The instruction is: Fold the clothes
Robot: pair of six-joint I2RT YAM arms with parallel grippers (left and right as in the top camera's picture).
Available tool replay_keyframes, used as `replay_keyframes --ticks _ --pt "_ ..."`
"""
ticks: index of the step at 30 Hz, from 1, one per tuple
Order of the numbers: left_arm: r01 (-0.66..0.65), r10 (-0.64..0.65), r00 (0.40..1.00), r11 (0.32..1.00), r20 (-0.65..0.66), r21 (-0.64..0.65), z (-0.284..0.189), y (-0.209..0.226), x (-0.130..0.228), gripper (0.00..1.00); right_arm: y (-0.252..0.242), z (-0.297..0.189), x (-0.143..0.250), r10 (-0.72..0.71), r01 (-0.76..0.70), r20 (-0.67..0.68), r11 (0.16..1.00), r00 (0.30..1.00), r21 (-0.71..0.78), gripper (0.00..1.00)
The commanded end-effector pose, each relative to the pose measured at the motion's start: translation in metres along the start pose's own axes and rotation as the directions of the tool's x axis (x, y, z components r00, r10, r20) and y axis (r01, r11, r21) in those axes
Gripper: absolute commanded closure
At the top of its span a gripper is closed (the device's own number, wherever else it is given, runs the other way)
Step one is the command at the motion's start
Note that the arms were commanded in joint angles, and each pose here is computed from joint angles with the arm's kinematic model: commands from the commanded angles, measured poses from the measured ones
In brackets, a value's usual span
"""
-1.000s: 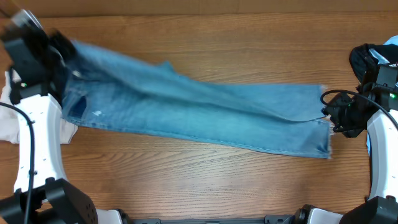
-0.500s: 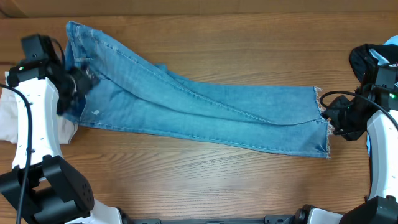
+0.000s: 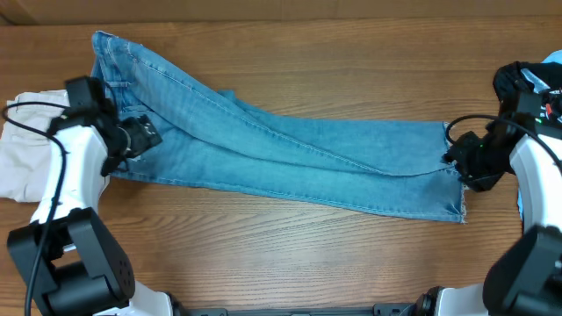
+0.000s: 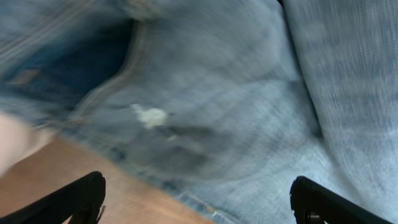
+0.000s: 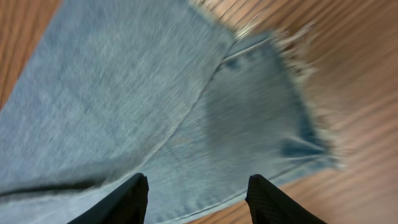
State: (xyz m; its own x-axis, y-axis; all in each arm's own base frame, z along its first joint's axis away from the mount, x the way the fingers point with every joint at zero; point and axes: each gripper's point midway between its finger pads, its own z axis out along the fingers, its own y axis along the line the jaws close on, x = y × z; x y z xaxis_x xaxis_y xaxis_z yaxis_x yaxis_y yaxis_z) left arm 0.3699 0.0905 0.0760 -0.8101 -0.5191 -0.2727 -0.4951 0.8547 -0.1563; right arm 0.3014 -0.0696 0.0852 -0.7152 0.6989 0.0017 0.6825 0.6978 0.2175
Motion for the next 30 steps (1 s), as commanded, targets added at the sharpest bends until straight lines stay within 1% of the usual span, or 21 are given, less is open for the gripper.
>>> replay_keyframes --ticks 1,4,12,18,22,30 --pt "-0.084 0.083 0.996 0.993 0.015 0.088 0.006 -0.017 0.006 0.02 0.016 0.01 0.01 -0.008 0.001 -0.08 0.996 0.997 -0.091 0.44" --pt "-0.117 0.114 0.993 0.987 0.031 0.113 0.009 -0.023 0.006 0.01 0.013 0.021 0.012 0.001 -0.011 -0.116 0.997 0.993 -0.078 0.44" --pt "-0.115 0.114 0.993 0.987 0.016 0.111 0.011 -0.022 0.011 0.0 0.011 0.05 0.008 0.044 -0.055 -0.17 0.997 0.985 -0.059 0.44" --pt "-0.114 0.114 0.993 0.987 0.01 0.11 0.011 -0.022 0.013 0.0 0.02 0.054 -0.011 0.024 -0.033 -0.097 0.994 0.995 -0.103 0.44" --pt "-0.113 0.113 0.994 0.988 0.006 0.109 0.012 -0.021 0.014 0.0 0.01 0.057 -0.016 0.074 -0.077 -0.069 0.996 0.995 -0.037 0.44" --pt "-0.112 0.113 0.994 0.988 0.002 0.108 0.012 -0.021 0.015 0.0 0.005 0.059 -0.017 0.088 -0.088 -0.056 0.996 0.995 -0.003 0.45"
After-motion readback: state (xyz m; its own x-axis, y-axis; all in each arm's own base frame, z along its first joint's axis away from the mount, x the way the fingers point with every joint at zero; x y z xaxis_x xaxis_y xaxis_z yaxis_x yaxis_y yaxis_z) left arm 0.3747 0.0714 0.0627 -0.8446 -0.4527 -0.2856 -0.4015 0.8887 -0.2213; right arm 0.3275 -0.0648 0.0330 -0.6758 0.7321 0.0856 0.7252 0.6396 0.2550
